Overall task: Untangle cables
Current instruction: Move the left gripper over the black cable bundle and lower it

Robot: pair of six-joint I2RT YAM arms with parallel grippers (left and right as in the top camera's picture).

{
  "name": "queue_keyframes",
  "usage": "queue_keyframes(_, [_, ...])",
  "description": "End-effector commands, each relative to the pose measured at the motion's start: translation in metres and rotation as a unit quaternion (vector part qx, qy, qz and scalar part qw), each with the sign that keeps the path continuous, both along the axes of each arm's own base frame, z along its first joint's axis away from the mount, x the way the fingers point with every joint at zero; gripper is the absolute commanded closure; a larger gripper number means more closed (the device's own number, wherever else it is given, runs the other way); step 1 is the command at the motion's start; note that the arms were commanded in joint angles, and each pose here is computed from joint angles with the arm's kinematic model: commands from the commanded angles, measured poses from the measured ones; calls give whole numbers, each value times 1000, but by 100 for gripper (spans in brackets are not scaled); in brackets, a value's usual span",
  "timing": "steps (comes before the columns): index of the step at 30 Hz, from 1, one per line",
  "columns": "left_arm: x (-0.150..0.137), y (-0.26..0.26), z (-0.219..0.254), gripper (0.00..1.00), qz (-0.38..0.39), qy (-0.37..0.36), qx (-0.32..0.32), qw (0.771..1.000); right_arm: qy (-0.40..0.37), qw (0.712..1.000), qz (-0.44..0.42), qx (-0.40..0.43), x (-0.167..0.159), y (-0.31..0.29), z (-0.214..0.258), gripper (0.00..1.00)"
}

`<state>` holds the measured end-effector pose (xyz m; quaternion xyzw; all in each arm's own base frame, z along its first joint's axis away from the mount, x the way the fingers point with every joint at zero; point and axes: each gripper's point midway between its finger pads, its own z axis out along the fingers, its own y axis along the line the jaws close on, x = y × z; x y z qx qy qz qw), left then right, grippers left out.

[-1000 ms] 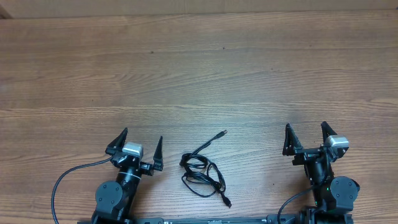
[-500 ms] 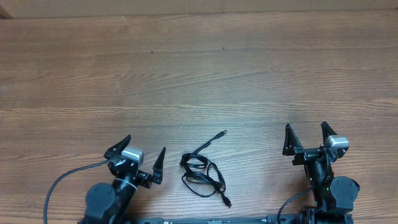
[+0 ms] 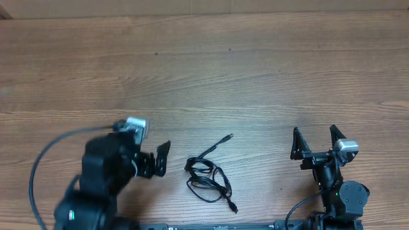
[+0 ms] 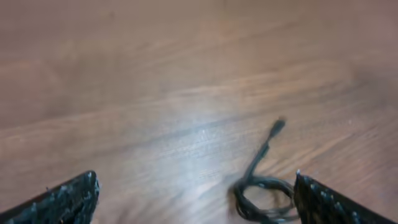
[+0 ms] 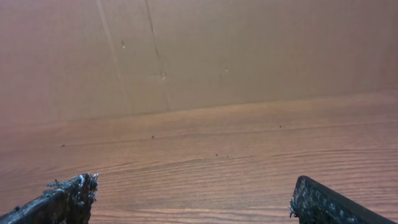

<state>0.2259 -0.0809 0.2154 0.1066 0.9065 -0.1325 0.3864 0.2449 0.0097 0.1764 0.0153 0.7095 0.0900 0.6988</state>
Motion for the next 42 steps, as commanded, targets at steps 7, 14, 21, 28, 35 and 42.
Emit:
queue_keyframes(7, [30, -43, -20, 0, -55, 190, -54, 979, -1, 1000, -3, 0, 0, -1, -2, 0])
queue_keyframes(14, [36, -67, -77, 0, -41, 337, -109, 934, -1, 1000, -3, 0, 0, -1, -2, 0])
queue_keyframes(21, [21, -46, -115, 0, 123, 447, -77, 882, -1, 1000, -3, 0, 0, -1, -2, 0])
queue_keyframes(28, [5, -55, -124, 1, 215, 445, -13, 869, -1, 1000, -3, 0, 0, -1, -2, 0])
queue_keyframes(35, [-6, -72, -126, 1, 289, 421, 5, 860, -1, 1000, -3, 0, 0, -1, -2, 0])
queue_keyframes(42, [-16, -78, -136, 0, 332, 419, 0, 845, -1, 1000, -3, 0, 0, -1, -2, 0])
